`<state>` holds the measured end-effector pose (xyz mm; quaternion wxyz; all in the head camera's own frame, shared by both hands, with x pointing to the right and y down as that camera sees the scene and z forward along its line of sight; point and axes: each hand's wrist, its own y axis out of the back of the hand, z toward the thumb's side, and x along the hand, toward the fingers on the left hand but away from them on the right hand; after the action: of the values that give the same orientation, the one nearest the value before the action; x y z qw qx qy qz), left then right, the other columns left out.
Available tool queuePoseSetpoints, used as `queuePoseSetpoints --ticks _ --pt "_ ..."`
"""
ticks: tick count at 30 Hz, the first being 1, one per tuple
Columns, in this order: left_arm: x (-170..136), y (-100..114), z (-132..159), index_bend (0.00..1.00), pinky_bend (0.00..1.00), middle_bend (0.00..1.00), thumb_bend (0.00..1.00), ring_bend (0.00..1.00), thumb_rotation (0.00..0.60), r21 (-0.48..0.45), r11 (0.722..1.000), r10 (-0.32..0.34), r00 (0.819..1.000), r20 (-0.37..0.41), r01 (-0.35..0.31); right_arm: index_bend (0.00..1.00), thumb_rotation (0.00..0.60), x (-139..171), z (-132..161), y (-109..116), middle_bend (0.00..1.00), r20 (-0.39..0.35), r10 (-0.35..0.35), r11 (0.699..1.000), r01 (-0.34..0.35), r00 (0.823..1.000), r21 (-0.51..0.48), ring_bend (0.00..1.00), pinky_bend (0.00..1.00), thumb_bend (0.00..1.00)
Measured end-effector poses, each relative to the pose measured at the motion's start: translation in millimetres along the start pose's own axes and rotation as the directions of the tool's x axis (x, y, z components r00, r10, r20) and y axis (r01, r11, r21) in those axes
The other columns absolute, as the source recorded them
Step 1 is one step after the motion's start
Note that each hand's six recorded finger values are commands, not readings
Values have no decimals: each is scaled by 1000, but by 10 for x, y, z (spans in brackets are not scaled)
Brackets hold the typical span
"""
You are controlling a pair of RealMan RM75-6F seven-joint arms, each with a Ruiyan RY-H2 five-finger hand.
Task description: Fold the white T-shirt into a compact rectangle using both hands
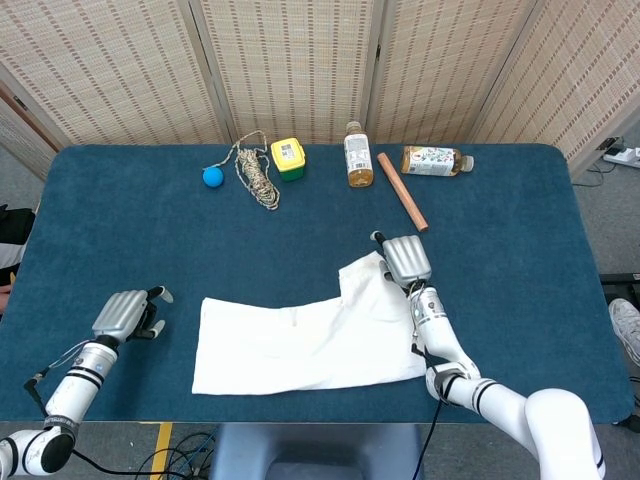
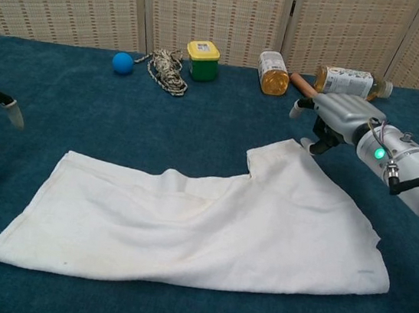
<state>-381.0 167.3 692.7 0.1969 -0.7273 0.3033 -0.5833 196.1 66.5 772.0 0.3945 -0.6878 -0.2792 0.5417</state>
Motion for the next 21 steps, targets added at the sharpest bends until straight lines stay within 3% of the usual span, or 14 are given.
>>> queuePoseSetpoints --ticks 6,21 --pt "4 -12 -2 375 978 860 403 776 600 -3 1000 -4 1000 0 4 228 600 17 74 41 927 -32 24 999 -25 999 -34 999 1000 447" --pt "13 -40 -19 375 978 860 403 776 600 -3 1000 -10 1000 -6 10 228 600 -54 126 -138 927 -9 162 986 -161 987 50 996 1000 439"
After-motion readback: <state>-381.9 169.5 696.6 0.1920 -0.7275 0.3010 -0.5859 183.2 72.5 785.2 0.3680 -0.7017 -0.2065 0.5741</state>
